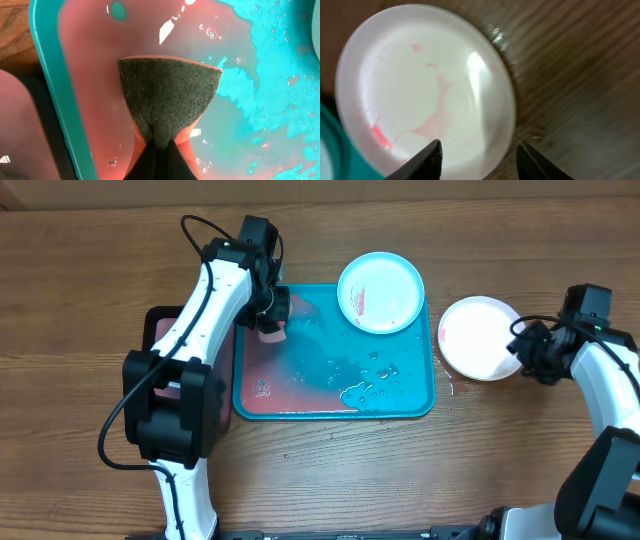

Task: Clean dirty plates on tray and stack at the side
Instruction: 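Carry the white plate right and stack it on the yellow plate, then grip the light-blue plate's rim with the right gripper and pull it down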

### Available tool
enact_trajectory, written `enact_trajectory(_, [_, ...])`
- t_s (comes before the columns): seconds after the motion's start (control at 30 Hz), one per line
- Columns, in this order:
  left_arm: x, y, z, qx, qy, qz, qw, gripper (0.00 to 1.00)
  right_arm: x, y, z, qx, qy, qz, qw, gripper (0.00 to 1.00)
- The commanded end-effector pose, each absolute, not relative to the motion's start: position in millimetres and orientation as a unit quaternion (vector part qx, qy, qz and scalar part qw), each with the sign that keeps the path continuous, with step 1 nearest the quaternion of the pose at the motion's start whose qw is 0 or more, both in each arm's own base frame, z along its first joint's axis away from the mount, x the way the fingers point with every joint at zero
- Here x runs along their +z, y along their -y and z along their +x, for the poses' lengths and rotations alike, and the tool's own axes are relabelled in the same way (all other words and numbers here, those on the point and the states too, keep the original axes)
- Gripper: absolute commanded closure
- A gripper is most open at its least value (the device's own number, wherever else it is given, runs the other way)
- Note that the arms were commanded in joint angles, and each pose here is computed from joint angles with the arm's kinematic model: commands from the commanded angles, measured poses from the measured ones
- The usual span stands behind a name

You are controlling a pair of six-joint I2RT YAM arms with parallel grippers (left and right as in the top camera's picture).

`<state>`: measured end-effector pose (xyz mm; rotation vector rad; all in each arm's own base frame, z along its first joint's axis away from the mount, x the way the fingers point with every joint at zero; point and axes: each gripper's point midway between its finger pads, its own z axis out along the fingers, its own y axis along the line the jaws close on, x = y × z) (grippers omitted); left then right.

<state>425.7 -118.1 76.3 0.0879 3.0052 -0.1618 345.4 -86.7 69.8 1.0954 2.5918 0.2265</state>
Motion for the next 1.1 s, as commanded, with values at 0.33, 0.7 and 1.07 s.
enact_trajectory(0.33, [78.1,122.4,431.0,-0.054,-0.996,0.019,0.074,0.96,111.1,-57.8,419.5,0.181,-0.921,0.258,0.230,0.57])
enact_trajectory(0.7, [78.7,123.5,434.2,-0.056,-0.995,0.019,0.081,0.96,49.4,-112.7,437.4,0.176,-0.936,0.222,0.209,0.63])
enact_trajectory(1.07, [78.6,123.3,433.4,-0.055,-0.995,0.019,0.079,0.96,11.9,-120.8,428.9,0.140,-0.950,0.213,0.182,0.84])
